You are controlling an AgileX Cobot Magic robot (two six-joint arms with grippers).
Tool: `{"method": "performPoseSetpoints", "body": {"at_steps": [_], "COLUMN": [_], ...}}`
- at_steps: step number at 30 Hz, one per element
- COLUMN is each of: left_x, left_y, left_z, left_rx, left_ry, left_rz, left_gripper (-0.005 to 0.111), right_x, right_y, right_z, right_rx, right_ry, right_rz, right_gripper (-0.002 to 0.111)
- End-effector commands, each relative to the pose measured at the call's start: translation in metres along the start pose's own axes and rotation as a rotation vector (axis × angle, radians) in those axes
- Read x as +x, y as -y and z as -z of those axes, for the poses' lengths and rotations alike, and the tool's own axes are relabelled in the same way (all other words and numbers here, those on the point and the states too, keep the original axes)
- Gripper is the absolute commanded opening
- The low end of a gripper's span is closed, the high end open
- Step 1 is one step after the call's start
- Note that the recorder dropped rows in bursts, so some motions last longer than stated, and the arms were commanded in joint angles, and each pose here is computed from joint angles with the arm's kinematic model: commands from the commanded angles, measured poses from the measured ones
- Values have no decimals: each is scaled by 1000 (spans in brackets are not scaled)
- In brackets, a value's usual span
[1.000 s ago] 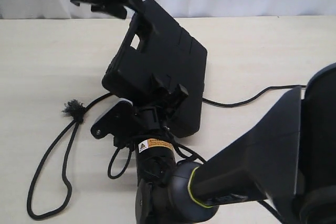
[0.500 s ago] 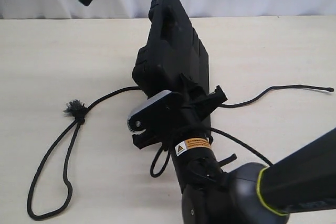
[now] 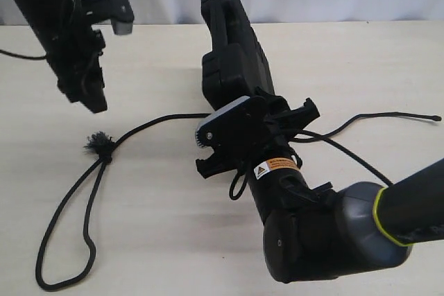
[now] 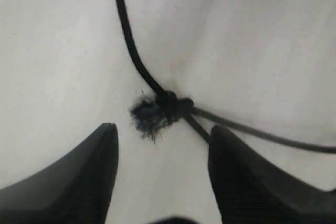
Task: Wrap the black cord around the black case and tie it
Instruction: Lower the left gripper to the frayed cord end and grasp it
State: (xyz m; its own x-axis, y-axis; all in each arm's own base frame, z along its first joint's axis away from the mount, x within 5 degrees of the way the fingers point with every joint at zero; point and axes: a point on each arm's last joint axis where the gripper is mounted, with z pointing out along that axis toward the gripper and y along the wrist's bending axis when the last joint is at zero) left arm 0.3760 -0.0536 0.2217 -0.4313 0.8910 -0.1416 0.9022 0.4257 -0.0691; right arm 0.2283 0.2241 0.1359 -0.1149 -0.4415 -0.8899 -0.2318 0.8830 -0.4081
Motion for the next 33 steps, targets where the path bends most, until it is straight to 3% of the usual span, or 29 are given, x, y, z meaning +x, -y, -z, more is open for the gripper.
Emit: {"method": "performPoseSetpoints", "body": {"at_steps": [1, 4, 7, 11, 14, 17, 20, 26, 33], "left_x": [18, 24, 31, 41, 45, 39, 26, 8, 6], "left_y": [4, 6, 8, 14, 19, 26, 30, 33, 33], "left_z": [-23, -39, -52, -63, -68, -73, -79, -86, -87], "left_rx": [9, -21, -29, 25, 64, 72, 8, -124, -140], "left_ry": [-118, -133, -158, -214, -259, -303, -340, -294, -259], "left_rz": [-166, -265, -433, -723, -859, -993, -1096, -1155, -1128], "left_gripper": [50, 50, 47, 32, 23, 16, 12, 12, 12], "right_x": [-5, -5, -6, -6, -6, -7, -8, -7, -7], "right_y": [3, 3, 3, 3, 4, 5, 5, 6, 6], "right_z": [0, 0, 0, 0, 0, 0, 0, 0, 0], "right_rx": [0, 2, 8, 10, 13, 25, 29, 34, 34], "right_ry": [31, 33, 39, 41, 45, 57, 59, 54, 54], "right_rz": [-12, -13, -13, -13, -13, 4, 32, 35, 35], "right_gripper": [4, 4, 4, 4, 4, 4, 4, 4, 4]}}
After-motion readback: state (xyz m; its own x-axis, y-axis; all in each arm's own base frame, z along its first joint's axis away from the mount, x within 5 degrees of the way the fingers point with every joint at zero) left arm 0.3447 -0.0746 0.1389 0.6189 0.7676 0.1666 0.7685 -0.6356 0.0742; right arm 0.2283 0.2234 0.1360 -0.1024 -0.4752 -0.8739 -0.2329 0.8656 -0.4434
